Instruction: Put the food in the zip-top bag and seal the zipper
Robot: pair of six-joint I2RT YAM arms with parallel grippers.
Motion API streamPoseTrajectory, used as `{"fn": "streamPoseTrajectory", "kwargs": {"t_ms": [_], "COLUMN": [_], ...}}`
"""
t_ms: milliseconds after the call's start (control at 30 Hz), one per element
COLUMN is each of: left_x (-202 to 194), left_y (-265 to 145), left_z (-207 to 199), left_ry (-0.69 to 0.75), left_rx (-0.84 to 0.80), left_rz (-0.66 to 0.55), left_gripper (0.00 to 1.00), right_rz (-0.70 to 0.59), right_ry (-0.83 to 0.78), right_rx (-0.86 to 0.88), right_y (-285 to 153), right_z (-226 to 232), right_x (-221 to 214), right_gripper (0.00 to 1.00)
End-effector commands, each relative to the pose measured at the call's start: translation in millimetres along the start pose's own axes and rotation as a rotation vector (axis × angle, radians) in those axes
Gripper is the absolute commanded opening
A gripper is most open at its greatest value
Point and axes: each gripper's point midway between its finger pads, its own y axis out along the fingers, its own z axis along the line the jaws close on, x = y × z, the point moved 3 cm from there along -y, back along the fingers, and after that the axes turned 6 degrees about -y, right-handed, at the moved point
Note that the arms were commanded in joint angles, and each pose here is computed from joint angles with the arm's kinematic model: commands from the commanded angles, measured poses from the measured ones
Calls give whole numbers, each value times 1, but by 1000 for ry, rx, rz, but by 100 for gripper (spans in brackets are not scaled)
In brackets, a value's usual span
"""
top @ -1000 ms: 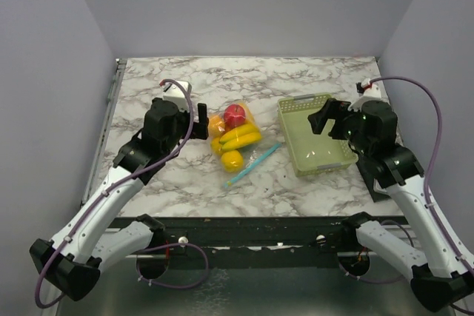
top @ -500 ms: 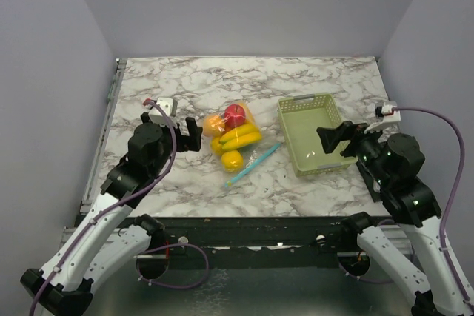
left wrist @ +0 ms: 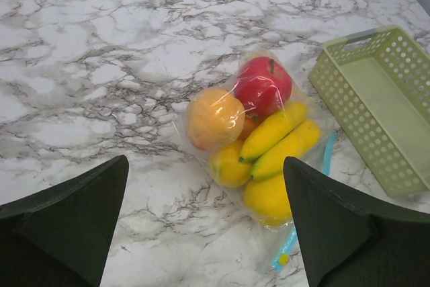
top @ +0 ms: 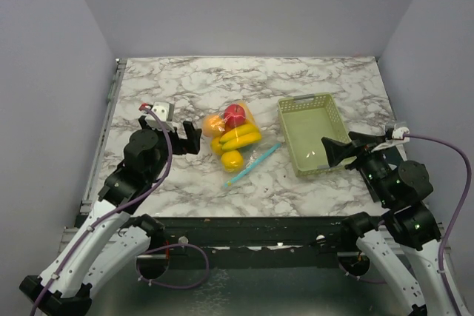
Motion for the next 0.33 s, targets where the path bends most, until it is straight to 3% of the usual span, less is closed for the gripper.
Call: {"fn": "streamPoseTrajectory", "kwargs": {"t_ms": [0, 300], "left_x": [-4, -5], "left_y": [2, 6], "left_z": [-4, -5], "left_ry": [-7, 6], "left_rx": [-27, -35], "left_rz": [11, 26], "left_gripper": [99, 99], "right_rz": [-40, -18], "right_ry": [-17, -15], "right_rx": [27, 19], "right_y": [-1, 3], "right_z": [3, 1], "right_x": [5, -1], "right_gripper": [100, 100]}}
